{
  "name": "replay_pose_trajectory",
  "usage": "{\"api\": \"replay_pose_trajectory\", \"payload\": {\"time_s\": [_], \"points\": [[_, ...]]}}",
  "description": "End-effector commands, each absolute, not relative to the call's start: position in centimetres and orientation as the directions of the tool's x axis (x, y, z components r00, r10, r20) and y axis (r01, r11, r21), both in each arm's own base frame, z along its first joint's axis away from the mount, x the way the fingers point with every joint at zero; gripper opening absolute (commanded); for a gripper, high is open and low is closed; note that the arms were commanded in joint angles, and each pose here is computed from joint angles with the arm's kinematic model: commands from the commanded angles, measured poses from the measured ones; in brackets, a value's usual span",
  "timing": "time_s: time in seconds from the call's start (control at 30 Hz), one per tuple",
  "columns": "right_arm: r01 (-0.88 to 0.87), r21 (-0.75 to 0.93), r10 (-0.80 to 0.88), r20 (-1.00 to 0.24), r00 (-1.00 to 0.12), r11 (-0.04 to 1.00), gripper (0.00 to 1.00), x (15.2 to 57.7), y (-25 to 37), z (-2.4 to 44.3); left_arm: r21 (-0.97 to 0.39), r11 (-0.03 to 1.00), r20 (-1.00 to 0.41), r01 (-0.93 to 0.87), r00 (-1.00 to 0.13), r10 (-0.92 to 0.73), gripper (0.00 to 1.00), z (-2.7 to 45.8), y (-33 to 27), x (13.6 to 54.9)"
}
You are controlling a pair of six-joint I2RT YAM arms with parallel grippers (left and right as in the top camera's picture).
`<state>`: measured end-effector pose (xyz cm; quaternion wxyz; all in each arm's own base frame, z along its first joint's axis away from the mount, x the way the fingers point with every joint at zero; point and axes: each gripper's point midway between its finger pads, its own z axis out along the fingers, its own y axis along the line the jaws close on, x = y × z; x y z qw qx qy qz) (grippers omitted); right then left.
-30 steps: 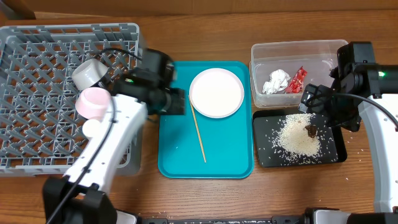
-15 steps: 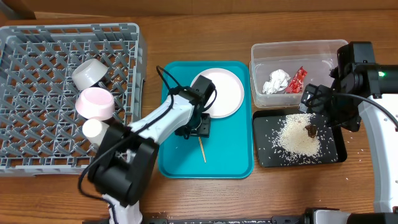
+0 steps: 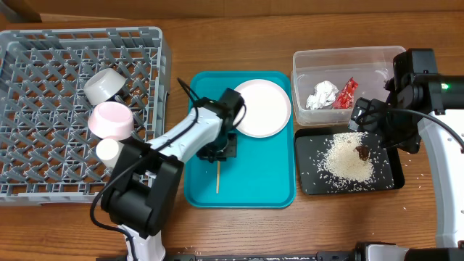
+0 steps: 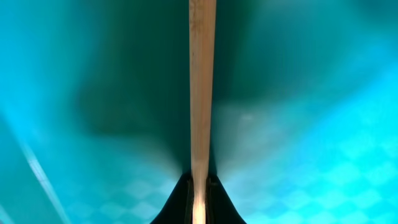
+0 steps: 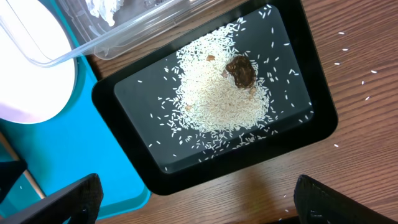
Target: Sort waste into correct bins and load items into the dishwasher
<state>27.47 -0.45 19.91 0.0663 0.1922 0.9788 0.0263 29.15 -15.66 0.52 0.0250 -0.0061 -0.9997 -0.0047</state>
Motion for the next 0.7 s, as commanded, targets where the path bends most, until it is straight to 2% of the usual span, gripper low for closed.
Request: {"api": "replay_pose_trajectory", "payload": {"time_s": [0.0, 0.23, 0.37, 0.53, 0.67], "points": [[0.372, 0.074, 0.379, -0.139, -0.915, 0.925, 1.0, 27.7, -0.6, 20.4, -0.036, 0.998, -0.055, -0.042, -0.997, -0.044, 0.04, 4.5, -14.4, 31.6], [0.372, 0.074, 0.379, -0.14, -0.915, 0.925, 1.0, 27.7, -0.6, 20.4, -0.069, 0.997, -0.285, -0.042, -0.957, -0.06, 0.04, 13.2, -10.2, 34.8], [0.373, 0.074, 0.38, -0.14, -0.914, 0.925, 1.0, 27.7, -0.6, 20.4, -0.014, 1.0, -0.411, -0.017, -0.911, -0.021, 0.04, 17.3, -7.1, 36.2], [0.372, 0.074, 0.379, -0.14, -0.915, 0.925, 1.0, 27.7, -0.6, 20.4, 0.135, 0.989, -0.459, -0.055, -0.888, 0.013, 0.04, 18.5, -2.5, 37.2], [0.373, 0.074, 0.38, -0.14, -0.914, 0.925, 1.0, 27.7, -0.6, 20.4, 0.178, 0.981, -0.442, -0.08, -0.897, 0.007, 0.04, 17.5, -0.3, 38.0]]}}
